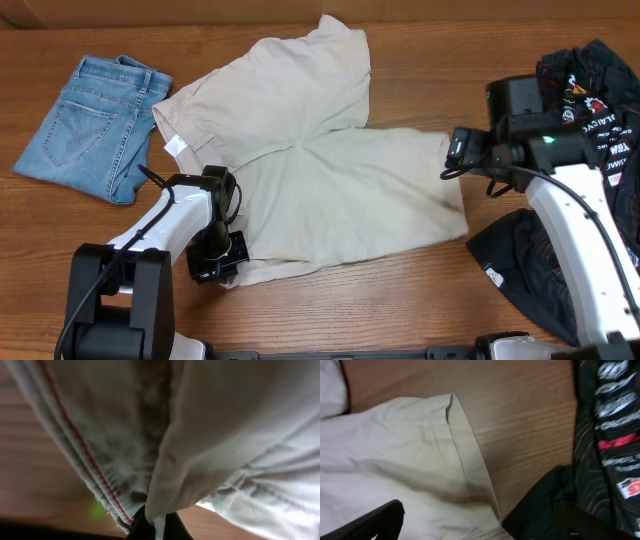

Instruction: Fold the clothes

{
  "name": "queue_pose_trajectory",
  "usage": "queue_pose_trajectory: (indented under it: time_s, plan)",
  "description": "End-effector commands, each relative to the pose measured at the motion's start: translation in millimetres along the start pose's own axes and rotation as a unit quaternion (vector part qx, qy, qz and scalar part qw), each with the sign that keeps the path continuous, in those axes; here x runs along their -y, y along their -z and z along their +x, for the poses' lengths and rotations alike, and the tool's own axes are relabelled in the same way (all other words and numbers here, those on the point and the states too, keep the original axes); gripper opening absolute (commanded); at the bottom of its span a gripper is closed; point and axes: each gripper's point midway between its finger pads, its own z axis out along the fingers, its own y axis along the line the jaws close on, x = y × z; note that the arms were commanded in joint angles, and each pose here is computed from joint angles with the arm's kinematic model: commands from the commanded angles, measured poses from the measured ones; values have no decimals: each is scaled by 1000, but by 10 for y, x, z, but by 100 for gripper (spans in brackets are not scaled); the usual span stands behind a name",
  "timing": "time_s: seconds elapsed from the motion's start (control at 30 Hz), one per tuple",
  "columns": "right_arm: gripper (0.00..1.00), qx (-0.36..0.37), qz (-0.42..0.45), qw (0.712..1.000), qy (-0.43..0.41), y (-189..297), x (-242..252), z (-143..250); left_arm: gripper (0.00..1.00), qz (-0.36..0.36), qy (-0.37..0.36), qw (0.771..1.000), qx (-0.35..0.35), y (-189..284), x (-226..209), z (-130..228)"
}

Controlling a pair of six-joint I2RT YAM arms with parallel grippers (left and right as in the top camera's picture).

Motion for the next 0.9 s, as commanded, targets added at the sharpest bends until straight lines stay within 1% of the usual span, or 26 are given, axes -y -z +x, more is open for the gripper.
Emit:
queue_pose_trajectory:
  time_s: [0.0, 0.13, 0.2, 0.3, 0.43, 0.47, 0.5, 0.6, 0.73, 0.8, 0.87]
  plan:
    - [99, -74, -12, 997, 7, -394, -87, 306, 4, -89, 44, 994, 38, 12, -362, -117]
    - [98, -132, -52, 989, 31, -710, -248, 586, 6, -83, 65, 993, 45, 13, -366, -156]
    - [98, -141, -53, 988, 31, -851, -269, 642, 7, -81, 66, 993, 49, 13, -358, -176]
    - [98, -104, -66, 992, 33, -1055, -361, 498, 7, -77, 66, 993, 55, 13, -343, -209]
    - [92, -57, -85, 994, 48, -1236, -489, 267, 7, -69, 66, 993, 70, 16, -308, -281]
    - [85, -56, -86, 994, 47, -1331, -514, 252, 7, -69, 66, 993, 71, 17, -306, -287]
    - [82, -59, -85, 994, 47, -1381, -520, 260, 7, -69, 66, 993, 71, 17, -306, -287]
    - [80, -67, -82, 993, 48, -1542, -539, 291, 7, -68, 66, 993, 71, 17, -305, -290]
    - [73, -67, -94, 992, 48, -1705, -612, 286, 8, -66, 66, 993, 76, 19, -292, -315]
    - [73, -58, -107, 991, 46, -1734, -674, 239, 8, -63, 66, 993, 77, 19, -284, -320]
    - [70, -43, -114, 992, 46, -1739, -707, 168, 8, -63, 66, 993, 77, 18, -283, -320]
